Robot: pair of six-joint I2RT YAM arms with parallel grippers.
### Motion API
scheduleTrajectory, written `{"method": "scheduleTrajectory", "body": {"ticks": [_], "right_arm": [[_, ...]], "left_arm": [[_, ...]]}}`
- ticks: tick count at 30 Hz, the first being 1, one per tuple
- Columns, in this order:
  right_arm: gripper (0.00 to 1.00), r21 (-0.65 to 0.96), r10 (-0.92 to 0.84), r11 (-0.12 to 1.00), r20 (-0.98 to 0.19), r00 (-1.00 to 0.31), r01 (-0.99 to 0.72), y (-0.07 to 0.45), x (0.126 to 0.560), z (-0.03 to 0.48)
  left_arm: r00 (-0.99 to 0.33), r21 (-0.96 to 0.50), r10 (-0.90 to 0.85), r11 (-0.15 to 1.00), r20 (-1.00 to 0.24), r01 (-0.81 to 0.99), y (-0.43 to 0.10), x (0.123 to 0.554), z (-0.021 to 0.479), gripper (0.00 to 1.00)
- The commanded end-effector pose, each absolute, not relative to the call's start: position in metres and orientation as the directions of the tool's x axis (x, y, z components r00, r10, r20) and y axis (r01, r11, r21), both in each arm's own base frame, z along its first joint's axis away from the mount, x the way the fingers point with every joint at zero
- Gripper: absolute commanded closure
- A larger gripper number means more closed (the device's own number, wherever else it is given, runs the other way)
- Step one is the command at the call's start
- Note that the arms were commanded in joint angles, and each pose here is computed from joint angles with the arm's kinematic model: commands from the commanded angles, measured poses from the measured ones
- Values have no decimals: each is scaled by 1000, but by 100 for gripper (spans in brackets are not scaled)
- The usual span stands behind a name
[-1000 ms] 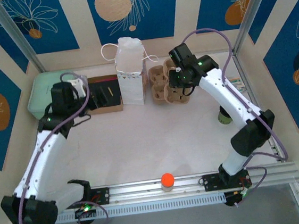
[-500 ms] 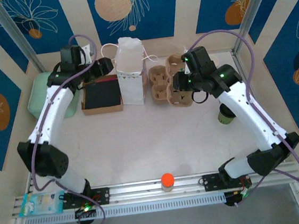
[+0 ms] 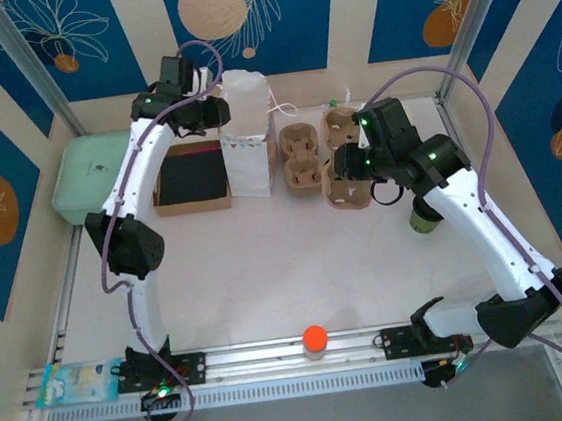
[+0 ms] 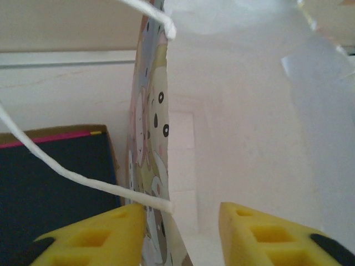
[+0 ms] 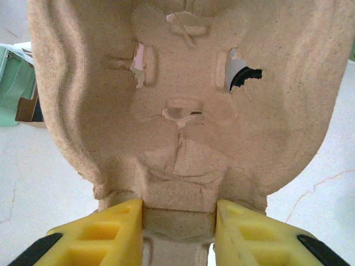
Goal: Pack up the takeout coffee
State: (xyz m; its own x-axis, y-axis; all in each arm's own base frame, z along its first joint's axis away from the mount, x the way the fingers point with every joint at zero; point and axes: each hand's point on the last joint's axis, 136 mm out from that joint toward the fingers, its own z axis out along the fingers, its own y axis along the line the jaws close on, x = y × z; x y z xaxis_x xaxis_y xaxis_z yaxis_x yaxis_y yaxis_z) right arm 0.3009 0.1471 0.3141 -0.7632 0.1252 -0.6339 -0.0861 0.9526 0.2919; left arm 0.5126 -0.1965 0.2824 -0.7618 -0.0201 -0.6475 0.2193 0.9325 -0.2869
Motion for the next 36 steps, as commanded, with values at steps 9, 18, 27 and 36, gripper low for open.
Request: {"method": "scheduleTrajectory", "body": {"ticks": [9,18,27,36], "right_arm": [[66,336,156,938,-640,-753,-91,145,293,319],[66,346,151,932,-640,-753,-108,144,283,322],[66,350,172,931,-672,-720,-104,128,270,323],[66,373,205,924,-671,-713,-86,116,266,323]], "left_arm": [[-776,-216,34,952,-630,217,-199,487,292,100],[-806,-376,-71,906,-587,195,-210,452,309,100],[-816,-417,-115,894,-566,164,-224,389,307,100],[-774,-494,-283,868,-567,45,-229,332,300,100]]}}
